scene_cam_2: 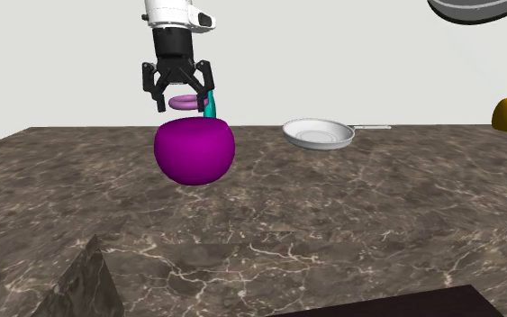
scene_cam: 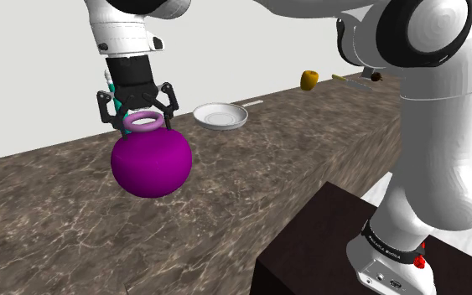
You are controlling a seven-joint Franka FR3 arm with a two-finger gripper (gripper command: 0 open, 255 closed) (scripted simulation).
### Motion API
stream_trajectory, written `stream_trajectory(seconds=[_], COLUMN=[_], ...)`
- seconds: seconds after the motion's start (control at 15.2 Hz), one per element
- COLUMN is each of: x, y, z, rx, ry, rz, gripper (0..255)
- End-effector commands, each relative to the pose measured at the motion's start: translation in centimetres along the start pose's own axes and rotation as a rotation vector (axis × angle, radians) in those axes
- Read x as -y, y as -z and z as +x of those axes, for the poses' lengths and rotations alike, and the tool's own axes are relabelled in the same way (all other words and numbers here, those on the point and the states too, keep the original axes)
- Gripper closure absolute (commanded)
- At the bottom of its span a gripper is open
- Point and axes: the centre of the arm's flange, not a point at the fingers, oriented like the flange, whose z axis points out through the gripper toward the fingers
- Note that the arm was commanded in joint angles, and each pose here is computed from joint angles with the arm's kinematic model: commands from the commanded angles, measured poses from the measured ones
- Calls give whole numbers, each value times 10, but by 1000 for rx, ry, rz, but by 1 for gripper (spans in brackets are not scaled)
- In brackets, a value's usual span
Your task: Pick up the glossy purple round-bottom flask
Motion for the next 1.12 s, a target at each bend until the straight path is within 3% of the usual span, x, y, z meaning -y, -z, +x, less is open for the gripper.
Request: stream_trajectory(seconds=[0.0,0.07,0.13,0.73,1.06], x=[1,1,2,1,0], y=[-8,-8,-8,-8,18], z=[2,2,2,2,-2], rx=[0,0,0,0,0], ry=[0,0,0,0,0], rz=[0,0,0,0,0], gripper=[0,0,255,255,255])
